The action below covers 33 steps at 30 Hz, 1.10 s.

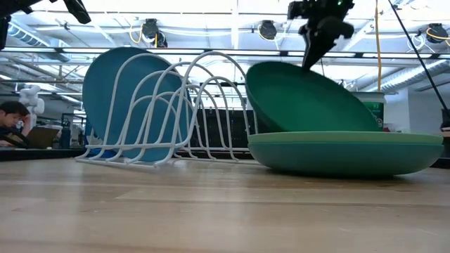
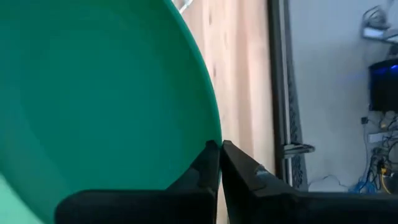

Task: Sort dishes
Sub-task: Put the green plate on the dish rack

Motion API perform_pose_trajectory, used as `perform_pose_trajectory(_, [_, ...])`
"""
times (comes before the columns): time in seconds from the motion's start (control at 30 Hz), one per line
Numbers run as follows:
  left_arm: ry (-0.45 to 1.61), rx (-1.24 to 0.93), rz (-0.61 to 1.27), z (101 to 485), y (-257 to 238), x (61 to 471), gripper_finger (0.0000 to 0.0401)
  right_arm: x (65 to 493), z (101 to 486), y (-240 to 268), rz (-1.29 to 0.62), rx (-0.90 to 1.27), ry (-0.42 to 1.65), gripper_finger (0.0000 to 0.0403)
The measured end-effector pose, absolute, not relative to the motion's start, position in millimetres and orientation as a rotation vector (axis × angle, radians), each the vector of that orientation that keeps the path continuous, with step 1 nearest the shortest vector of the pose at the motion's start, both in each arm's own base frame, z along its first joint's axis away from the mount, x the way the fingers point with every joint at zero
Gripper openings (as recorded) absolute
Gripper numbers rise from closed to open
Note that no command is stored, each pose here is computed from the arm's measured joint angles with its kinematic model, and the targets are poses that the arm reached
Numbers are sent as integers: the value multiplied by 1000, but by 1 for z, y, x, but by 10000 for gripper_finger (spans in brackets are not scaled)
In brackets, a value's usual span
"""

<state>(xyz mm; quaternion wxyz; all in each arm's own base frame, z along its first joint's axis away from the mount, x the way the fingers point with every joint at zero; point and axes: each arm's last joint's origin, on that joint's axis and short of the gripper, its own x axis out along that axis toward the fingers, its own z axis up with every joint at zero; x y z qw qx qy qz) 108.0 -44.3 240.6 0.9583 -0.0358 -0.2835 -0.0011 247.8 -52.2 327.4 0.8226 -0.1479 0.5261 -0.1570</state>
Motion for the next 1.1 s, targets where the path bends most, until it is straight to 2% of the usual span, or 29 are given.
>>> perform_pose_trajectory(0.47, [-573,-71,-2,240,-44,108,31,228,360,-34,-313,-332,892,0])
perform_pose_trajectory(1.1, [-572,-72,1,240,-44,108,31,239,406,-15,-185,-412,391,0])
